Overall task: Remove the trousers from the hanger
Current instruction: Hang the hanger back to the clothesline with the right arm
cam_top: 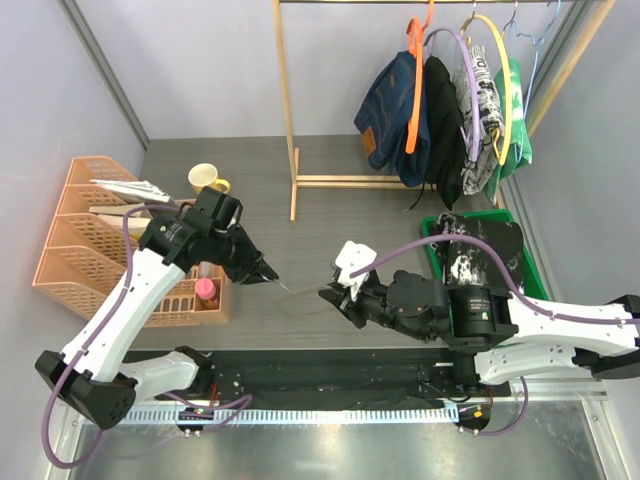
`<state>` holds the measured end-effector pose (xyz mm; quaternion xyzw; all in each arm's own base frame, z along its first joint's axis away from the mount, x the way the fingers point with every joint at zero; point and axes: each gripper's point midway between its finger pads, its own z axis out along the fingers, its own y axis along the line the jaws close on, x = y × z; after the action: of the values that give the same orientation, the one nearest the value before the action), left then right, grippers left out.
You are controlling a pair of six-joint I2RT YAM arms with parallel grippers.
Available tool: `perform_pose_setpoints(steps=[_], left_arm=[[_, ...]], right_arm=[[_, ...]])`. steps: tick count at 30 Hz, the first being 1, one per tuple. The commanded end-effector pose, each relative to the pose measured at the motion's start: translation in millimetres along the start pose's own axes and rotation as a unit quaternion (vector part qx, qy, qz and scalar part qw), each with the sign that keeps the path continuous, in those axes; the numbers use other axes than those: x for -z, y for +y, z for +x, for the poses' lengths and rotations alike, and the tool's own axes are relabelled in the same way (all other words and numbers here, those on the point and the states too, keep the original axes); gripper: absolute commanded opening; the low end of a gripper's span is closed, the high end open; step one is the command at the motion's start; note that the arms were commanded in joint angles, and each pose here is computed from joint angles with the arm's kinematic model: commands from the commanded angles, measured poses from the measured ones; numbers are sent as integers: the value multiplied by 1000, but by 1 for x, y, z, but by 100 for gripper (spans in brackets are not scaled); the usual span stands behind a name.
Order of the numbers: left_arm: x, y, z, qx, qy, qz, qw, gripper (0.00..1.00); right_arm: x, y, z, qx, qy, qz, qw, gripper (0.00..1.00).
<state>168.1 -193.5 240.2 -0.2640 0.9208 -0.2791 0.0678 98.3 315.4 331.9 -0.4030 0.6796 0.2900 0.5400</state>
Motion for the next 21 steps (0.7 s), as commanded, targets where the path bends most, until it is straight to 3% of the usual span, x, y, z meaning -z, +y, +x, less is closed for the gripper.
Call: perform_pose_setpoints(steps=[1, 4, 8, 11, 12, 15, 17, 21], left_arm=[[10, 1, 2, -3, 1, -18, 1000, 4], [5, 16, 9, 21, 22, -51, 998, 0], [-1, 27, 11, 40, 23, -67, 997, 0], [0, 29, 7, 37, 8, -68, 997, 21], [3, 28, 5, 35, -4, -61, 998, 38], [12, 20, -4, 28, -40, -30, 998, 69], [18, 12, -9, 19, -62, -1, 998, 82], [44, -7, -20, -5, -127, 79, 989, 91]], right_arm=[[1, -1, -8, 87, -5, 10, 996, 1], [-1, 2, 1, 155, 15, 27, 987, 1], [-1, 12, 3, 179, 15, 30, 983, 1], [3, 14, 1, 168, 2, 33, 985, 1], [5, 13, 1, 163, 0, 34, 986, 1], [8, 11, 9, 151, 2, 32, 988, 1], [13, 9, 10, 136, 0, 30, 990, 1], [20, -2, 14, 115, 7, 54, 992, 1]])
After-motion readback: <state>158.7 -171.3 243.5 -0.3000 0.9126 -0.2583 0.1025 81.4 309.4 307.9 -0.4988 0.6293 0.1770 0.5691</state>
